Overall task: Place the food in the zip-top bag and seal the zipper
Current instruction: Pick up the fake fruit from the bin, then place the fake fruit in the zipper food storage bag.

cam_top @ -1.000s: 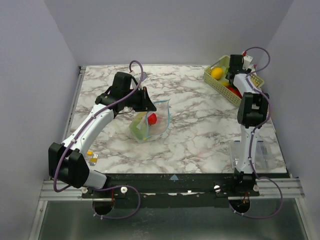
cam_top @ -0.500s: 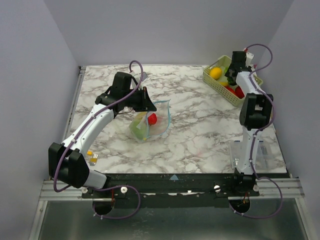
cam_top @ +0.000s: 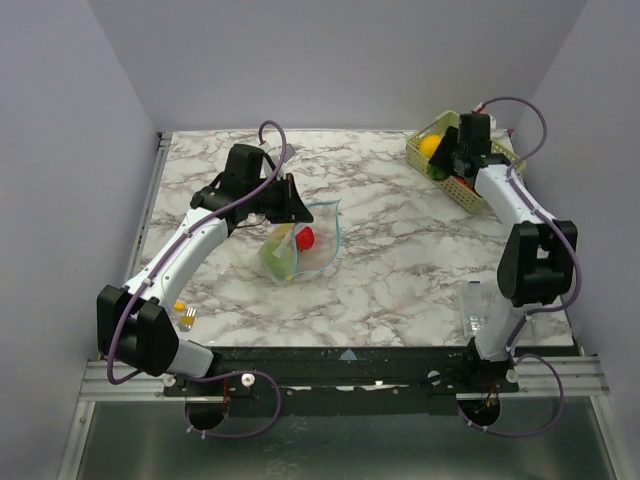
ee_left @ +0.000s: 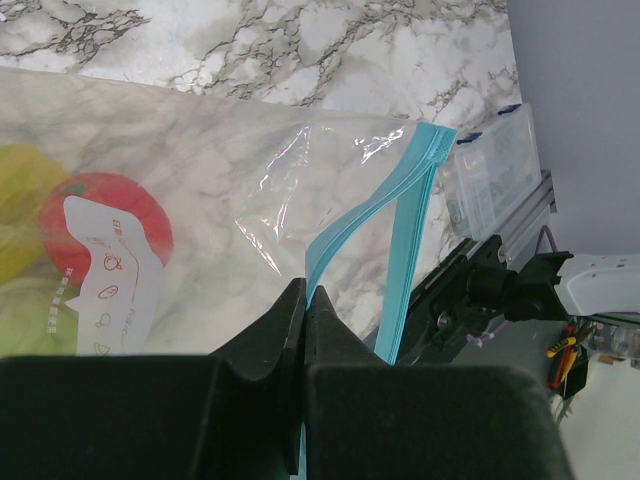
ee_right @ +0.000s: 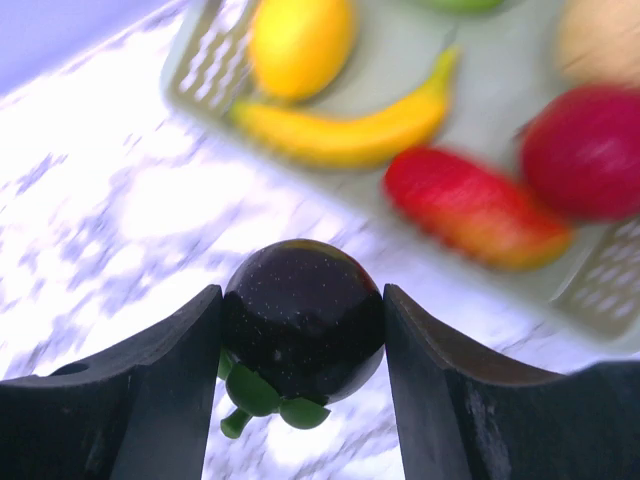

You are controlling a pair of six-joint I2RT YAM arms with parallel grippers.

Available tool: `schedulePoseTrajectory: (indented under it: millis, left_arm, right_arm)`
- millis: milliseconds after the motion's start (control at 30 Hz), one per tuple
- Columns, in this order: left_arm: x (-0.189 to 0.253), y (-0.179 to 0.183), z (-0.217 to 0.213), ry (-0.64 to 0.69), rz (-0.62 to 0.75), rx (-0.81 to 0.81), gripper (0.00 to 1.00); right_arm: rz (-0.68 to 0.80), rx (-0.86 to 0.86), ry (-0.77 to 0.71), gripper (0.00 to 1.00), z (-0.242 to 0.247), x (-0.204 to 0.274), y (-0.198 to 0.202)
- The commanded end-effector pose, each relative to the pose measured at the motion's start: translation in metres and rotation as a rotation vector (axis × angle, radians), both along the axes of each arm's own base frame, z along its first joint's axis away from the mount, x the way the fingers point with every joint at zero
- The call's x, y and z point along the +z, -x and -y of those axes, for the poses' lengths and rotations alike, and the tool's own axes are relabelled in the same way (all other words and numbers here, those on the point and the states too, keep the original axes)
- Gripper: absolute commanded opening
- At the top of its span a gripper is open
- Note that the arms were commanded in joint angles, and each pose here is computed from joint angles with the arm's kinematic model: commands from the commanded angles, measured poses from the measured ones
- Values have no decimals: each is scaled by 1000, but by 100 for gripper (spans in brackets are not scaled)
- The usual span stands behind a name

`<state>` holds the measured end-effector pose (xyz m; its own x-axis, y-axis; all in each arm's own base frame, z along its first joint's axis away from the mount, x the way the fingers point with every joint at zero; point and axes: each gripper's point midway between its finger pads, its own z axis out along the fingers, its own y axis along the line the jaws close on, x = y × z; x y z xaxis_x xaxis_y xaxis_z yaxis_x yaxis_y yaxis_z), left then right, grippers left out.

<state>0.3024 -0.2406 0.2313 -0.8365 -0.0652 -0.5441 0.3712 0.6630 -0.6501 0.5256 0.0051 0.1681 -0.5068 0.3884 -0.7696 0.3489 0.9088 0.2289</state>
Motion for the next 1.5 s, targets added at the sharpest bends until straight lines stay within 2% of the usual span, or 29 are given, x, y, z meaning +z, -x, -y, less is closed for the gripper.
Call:
schedulePoseTrajectory:
  millis: [0,233,533,733,900,1067,1267,1467]
  left_arm:
    - [17,2,5,36,35,-24,0]
    - [16,2,5,36,35,-23,0]
    - [15,1,4,27,36,-20,0]
    - [12,0,4,18,31,-17,0]
    - [11,0,4,15,29,-19,0]
    - [9,0,5,10,29,-21,0]
    - [9,0,5,8,28,-21,0]
    - [6,0,5,6,20,-24,0]
  right_arm:
    - [71,195,-161,13,-77,19,37]
    - [94,466,-241,11,-183,35,122]
    - [232,722,-329,11,-270,87,220]
    - [346,803,-413,11,-290,118,255]
    - [385,879,-385,13,-316,125,265]
    - [318,837,-317,32,-325,103,252]
    - [281,815,-286,65,-328,91,244]
    - [283,808,-268,82,-325,90,243]
